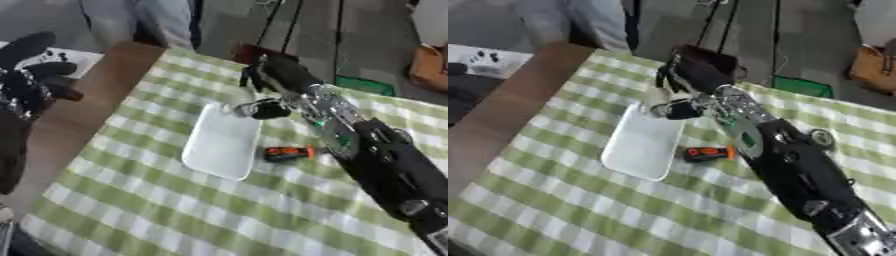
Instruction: Pick up objects on the table and place them in the box.
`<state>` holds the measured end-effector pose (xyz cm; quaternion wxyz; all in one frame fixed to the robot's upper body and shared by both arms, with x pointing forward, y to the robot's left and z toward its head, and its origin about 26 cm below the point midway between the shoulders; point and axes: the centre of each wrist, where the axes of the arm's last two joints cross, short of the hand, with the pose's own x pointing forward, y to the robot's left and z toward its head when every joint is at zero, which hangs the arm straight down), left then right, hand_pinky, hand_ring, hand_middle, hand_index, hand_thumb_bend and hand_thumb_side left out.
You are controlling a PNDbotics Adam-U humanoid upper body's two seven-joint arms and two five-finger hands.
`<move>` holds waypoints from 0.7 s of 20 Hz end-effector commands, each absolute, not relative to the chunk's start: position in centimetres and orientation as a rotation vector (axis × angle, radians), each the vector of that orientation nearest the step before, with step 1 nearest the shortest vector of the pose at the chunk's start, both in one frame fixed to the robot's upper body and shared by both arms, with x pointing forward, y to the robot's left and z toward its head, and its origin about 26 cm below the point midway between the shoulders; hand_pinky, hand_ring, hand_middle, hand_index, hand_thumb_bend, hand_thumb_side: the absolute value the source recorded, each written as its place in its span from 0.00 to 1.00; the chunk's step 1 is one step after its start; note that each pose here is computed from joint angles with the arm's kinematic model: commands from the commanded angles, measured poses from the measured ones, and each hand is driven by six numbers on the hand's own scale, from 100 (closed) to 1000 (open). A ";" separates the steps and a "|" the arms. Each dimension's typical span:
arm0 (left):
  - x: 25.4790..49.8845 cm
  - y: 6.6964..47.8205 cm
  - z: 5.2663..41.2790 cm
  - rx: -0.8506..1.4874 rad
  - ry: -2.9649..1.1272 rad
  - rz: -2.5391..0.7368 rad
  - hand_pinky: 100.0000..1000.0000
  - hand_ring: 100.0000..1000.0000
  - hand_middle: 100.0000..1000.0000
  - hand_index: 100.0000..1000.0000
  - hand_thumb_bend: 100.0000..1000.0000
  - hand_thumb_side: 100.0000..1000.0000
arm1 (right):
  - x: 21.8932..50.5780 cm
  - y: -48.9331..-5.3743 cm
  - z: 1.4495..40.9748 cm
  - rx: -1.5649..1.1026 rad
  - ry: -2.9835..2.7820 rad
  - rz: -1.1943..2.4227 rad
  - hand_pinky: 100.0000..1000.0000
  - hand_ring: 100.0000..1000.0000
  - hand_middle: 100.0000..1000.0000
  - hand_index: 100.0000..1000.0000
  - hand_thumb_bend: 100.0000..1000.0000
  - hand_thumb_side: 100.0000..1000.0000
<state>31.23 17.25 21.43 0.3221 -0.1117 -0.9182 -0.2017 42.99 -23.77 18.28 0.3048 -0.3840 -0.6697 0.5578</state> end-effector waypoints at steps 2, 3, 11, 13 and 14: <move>30.9 16.9 22.4 -0.316 -2.449 -0.537 0.59 0.74 0.84 0.82 0.63 0.74 | 43.6 -23.9 18.0 -1.051 -1.744 1.524 0.57 0.42 0.25 0.33 0.11 0.21; 30.9 16.9 22.4 -0.317 -2.449 -0.537 0.59 0.74 0.84 0.82 0.63 0.74 | 43.7 -23.8 17.6 -1.054 -1.735 1.534 0.57 0.42 0.25 0.33 0.11 0.21; 30.8 16.8 22.6 -0.330 -2.454 -0.545 0.59 0.74 0.84 0.82 0.63 0.74 | 44.3 -24.0 15.8 -1.051 -1.684 1.602 0.59 0.44 0.28 0.37 0.24 0.29; 30.8 16.8 22.6 -0.328 -2.455 -0.544 0.59 0.74 0.84 0.82 0.63 0.74 | 44.2 -23.8 16.0 -1.038 -1.695 1.618 0.61 0.46 0.32 0.42 0.38 0.37; 30.8 16.8 22.6 -0.329 -2.455 -0.544 0.59 0.74 0.84 0.82 0.63 0.74 | 44.1 -23.7 16.2 -1.030 -1.700 1.627 0.63 0.50 0.40 0.51 0.52 0.46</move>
